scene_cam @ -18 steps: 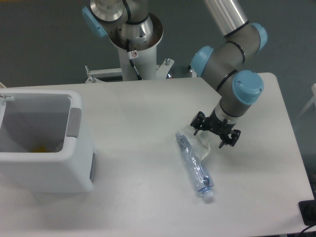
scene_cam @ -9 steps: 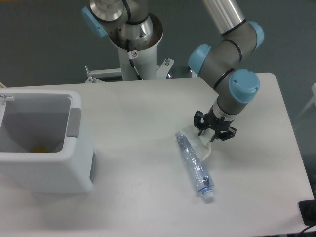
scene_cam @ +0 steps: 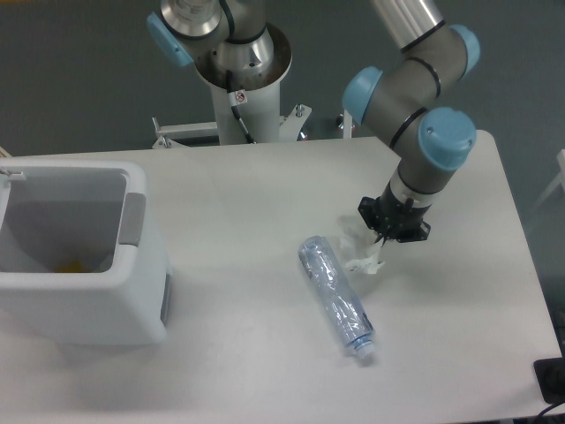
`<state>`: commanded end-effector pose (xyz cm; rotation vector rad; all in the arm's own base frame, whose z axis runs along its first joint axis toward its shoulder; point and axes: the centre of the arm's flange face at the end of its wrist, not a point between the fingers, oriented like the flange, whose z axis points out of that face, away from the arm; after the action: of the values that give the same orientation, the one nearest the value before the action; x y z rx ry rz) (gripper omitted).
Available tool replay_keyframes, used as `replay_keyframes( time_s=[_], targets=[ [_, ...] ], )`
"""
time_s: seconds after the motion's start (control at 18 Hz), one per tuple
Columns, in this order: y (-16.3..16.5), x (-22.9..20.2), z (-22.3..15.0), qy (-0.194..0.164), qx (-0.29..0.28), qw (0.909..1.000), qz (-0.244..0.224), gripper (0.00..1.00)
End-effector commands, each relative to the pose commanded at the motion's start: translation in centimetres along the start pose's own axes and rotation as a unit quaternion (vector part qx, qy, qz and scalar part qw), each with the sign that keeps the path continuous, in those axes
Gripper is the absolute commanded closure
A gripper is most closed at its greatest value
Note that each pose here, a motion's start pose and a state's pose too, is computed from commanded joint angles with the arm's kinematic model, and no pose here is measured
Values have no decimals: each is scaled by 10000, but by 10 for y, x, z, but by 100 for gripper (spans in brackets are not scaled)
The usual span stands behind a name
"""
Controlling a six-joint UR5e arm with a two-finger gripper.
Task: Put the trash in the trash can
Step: 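Move the gripper down over the crumpled white tissue and close on it, then lift the tissue and carry it over the white trash bin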
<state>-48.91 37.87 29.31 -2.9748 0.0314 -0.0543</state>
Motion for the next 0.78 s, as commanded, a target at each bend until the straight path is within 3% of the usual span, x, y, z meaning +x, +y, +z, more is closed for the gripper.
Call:
replay_keyframes(
  time_s=[0.22, 0.44, 0.61, 0.78],
  targets=[
    [-22, 20, -42, -92, 592, 9969, -517, 100],
    [-71, 74, -77, -40, 1034, 9914, -804, 100],
    [-107, 106, -119, 46, 1588, 9823, -994, 100],
    [-121, 133, -150, 88, 1916, 9755, -1078, 100]
  ],
)
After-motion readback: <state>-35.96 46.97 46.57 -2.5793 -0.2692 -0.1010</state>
